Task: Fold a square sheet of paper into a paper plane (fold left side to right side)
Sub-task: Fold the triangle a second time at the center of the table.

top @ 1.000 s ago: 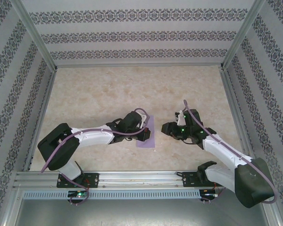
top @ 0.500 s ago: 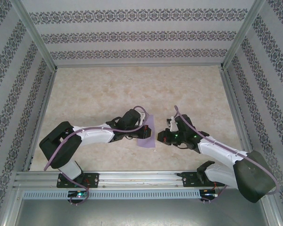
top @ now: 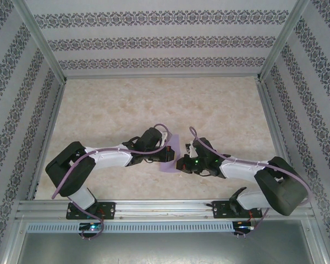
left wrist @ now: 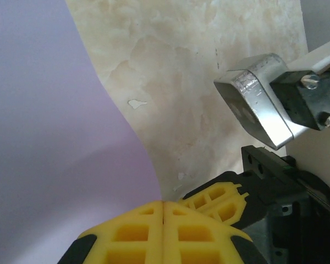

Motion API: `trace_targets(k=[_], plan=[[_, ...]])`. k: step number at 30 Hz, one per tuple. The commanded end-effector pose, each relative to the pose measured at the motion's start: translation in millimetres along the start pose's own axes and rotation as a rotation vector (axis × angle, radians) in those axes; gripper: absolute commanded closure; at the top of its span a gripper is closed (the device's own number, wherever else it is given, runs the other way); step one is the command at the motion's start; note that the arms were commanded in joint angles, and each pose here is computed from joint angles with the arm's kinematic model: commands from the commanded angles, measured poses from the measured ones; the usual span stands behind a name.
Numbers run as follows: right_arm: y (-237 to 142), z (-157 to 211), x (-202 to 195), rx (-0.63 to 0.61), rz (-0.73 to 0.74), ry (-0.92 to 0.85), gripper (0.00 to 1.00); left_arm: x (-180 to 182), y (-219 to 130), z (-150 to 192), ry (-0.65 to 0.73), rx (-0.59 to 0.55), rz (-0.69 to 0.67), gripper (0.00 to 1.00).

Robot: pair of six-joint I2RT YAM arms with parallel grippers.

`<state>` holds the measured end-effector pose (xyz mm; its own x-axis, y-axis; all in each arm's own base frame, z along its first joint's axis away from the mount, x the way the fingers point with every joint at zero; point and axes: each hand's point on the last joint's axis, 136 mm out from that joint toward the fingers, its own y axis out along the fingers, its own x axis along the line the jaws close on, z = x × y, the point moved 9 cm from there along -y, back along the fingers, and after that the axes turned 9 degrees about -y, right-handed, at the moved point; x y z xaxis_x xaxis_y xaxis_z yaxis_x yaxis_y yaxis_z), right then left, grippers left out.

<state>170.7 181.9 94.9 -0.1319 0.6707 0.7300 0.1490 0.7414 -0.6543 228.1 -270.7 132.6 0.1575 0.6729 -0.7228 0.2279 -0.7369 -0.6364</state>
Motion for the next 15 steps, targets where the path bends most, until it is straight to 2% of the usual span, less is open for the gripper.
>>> trace_targets(k=[1,15], plan=[[4.3,-5.5,1.9,-0.036,0.019,0.002,1.0,5.3,-6.2,-0.8,0.017,-0.022,-0.018,1.0],[10.7,8.4,-17.5,0.035,0.098,0.031,1.0,16.4,-2.7,0.6,0.05,0.005,-0.046,1.0]])
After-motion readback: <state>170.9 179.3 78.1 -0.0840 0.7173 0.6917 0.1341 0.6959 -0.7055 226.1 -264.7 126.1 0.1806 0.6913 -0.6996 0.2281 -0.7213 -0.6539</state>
